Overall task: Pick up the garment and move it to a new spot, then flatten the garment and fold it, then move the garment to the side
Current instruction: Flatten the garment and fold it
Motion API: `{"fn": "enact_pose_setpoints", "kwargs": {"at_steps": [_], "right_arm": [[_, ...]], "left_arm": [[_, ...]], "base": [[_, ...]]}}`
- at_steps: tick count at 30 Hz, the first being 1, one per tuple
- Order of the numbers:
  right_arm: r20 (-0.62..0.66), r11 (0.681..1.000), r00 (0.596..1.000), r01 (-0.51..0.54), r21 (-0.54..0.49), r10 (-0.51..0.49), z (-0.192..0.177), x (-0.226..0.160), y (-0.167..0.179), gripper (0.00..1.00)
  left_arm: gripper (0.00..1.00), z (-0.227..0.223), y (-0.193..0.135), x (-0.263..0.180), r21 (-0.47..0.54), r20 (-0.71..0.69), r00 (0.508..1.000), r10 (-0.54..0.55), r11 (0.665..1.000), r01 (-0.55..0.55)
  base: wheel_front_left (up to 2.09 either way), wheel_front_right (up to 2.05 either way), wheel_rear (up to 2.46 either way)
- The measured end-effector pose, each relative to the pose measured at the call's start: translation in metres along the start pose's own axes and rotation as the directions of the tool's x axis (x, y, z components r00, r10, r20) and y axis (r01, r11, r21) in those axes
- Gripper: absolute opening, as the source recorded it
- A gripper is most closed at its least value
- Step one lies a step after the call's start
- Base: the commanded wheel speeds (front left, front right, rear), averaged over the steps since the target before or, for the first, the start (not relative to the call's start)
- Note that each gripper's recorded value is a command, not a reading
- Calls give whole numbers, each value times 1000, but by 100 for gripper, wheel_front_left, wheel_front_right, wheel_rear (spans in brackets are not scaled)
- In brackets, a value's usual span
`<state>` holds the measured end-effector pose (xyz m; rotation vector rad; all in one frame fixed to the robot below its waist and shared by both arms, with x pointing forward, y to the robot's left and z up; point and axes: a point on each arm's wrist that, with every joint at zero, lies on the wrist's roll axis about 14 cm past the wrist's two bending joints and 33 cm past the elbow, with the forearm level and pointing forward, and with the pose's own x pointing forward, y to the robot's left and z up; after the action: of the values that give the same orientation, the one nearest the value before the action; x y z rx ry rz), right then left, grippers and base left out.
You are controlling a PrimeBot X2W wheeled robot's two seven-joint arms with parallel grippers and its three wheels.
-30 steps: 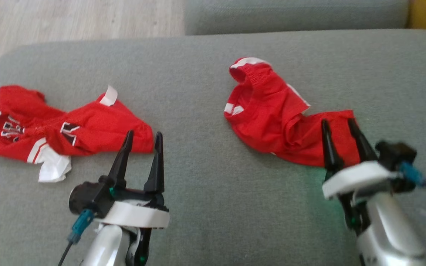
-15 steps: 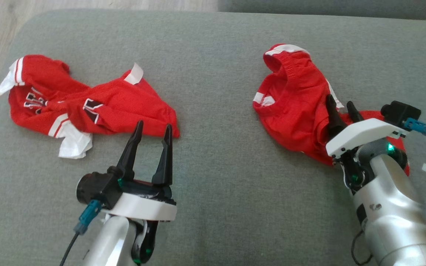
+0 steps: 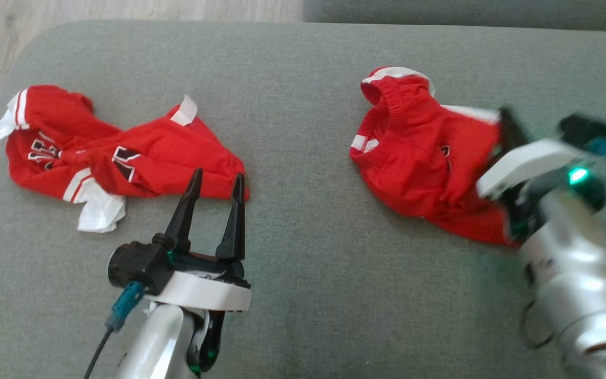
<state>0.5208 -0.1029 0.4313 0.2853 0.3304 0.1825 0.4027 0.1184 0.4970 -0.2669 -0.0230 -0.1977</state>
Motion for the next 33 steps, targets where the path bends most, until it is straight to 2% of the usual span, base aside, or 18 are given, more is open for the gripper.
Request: {"fn": "enact_pose_setpoints", "kwargs": {"at_steps": [5,6,11,13,19,20,24,28,33], "right_arm": [[102,989,993,64,-135,-50,64,11,-35,0],[102,989,993,64,-135,-50,64,11,-35,0],[177,961,979,140,-241,-98,124,28,-65,0],[211,938,970,178,-296,-118,147,35,-78,0],[315,897,929,297,-327,-193,196,50,-117,0],[324,891,926,305,-335,-195,198,54,-118,100],[305,893,927,315,-321,-217,183,69,-121,100],[291,903,942,263,-339,-165,164,76,-92,100],[283,917,953,209,-341,-112,145,62,-64,100]], "left_arm": [[100,0,-3,1,-11,0,1000,-8,1000,8],[100,0,-3,1,-11,0,1000,-8,1000,8],[100,-7,-1,1,-30,-18,1000,-3,1000,2],[100,-7,1,3,-29,-19,1000,1,1000,-2],[100,-7,13,7,-33,-23,999,29,999,-30],[100,-9,16,7,-34,-28,999,37,999,-38],[100,-15,26,5,-30,-47,996,71,997,-72],[100,-14,24,8,-30,-42,997,69,997,-70],[100,-3,19,13,-26,-7,999,52,998,-52]], "base": [[0,0,0],[0,0,0],[0,0,0],[0,0,0],[0,0,0],[0,0,0],[0,0,0],[0,0,0],[0,0,0]]}}
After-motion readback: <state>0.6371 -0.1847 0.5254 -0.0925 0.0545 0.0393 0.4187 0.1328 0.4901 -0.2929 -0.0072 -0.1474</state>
